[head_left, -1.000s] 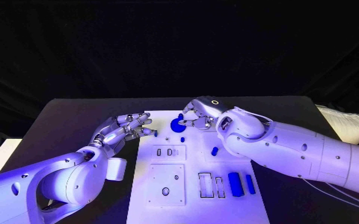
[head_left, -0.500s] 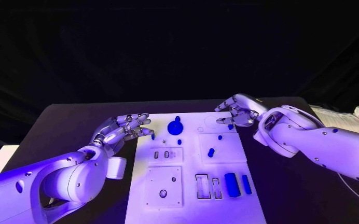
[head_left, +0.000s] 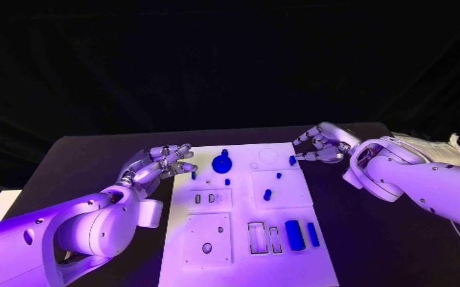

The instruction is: Assemble the parts on the task board

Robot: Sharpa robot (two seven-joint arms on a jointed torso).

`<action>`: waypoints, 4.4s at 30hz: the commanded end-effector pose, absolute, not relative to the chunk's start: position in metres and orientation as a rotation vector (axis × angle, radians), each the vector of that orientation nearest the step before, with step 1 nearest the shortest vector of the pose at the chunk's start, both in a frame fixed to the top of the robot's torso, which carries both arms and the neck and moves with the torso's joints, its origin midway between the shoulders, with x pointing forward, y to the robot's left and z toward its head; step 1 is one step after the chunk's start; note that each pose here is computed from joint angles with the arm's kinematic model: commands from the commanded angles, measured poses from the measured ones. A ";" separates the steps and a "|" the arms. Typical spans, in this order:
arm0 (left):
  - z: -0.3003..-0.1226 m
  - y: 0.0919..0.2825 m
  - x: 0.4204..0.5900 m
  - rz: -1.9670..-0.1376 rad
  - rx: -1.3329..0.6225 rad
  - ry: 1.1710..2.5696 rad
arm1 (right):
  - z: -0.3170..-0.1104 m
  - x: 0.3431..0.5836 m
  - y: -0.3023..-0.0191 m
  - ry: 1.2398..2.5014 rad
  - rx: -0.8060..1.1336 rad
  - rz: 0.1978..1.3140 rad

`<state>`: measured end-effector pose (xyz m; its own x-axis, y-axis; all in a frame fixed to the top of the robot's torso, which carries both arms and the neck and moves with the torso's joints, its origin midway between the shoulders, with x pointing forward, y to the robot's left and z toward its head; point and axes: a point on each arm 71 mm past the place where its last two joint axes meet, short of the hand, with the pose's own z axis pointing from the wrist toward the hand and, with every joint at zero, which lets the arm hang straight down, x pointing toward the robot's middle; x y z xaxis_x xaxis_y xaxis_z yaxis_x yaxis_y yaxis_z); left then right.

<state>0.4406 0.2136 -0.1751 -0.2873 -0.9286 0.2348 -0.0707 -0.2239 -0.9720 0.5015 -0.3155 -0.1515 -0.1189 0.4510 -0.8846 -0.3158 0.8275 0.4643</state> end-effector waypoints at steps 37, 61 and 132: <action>-0.175 0.211 0.442 -1.618 -1.242 1.342 | -0.185 0.514 -0.304 1.650 0.046 0.584; -0.175 0.211 0.442 -1.622 -1.242 1.345 | -0.187 0.515 -0.303 1.654 0.052 0.576; -0.182 0.216 0.452 -1.599 -1.265 1.341 | -0.217 0.453 -0.089 1.695 -0.327 0.691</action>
<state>0.4528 0.2185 -0.1827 -0.2690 -0.9352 0.2305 -0.0786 -0.2172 -0.9730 0.4539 -0.0881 -0.2109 -0.2324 0.1954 -0.9528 -0.5645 0.7706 0.2958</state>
